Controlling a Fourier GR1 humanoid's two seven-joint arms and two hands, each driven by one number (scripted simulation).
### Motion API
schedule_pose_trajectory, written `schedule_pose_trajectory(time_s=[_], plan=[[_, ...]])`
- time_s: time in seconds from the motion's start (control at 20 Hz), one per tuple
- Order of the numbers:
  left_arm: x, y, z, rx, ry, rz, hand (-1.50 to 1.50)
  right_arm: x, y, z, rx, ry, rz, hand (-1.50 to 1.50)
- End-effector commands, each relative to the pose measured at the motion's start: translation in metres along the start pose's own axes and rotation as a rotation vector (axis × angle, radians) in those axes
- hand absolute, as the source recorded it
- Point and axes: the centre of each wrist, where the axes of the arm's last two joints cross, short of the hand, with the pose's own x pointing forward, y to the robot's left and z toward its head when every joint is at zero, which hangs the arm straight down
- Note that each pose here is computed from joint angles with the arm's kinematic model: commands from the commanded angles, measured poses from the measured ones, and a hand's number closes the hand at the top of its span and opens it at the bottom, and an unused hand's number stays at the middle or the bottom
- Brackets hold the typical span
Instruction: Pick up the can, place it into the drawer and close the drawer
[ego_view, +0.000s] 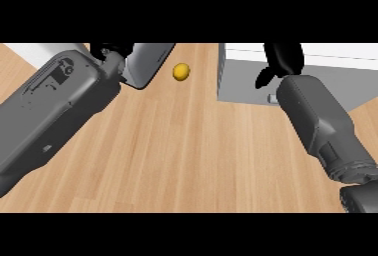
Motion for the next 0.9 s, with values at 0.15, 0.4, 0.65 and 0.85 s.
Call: schedule_pose_trajectory(time_s=[0.15, 0.4, 0.65, 0.85], plan=[[0.006, -0.003, 0.002, -0.015, 0.005, 0.008, -1.5, 0.009, -0.035, -0.032, -0.068, 0.011, -0.017, -1.5], [0.004, 0.002, 0.006, -0.005, -0.004, -0.004, -1.5, 0.019, -0.038, -0.037, -0.016, -0.03, -0.331, -1.5], [-0.001, 0.01, 0.009, -0.011, 0.014, -0.003, -1.5, 0.021, -0.028, -0.03, -0.011, 0.072, -0.642, -1.5], [0.007, 0.005, 0.013, -0.019, 0.015, 0.014, -1.5, -0.001, -0.034, -0.031, -0.023, 0.095, -0.74, -1.5]])
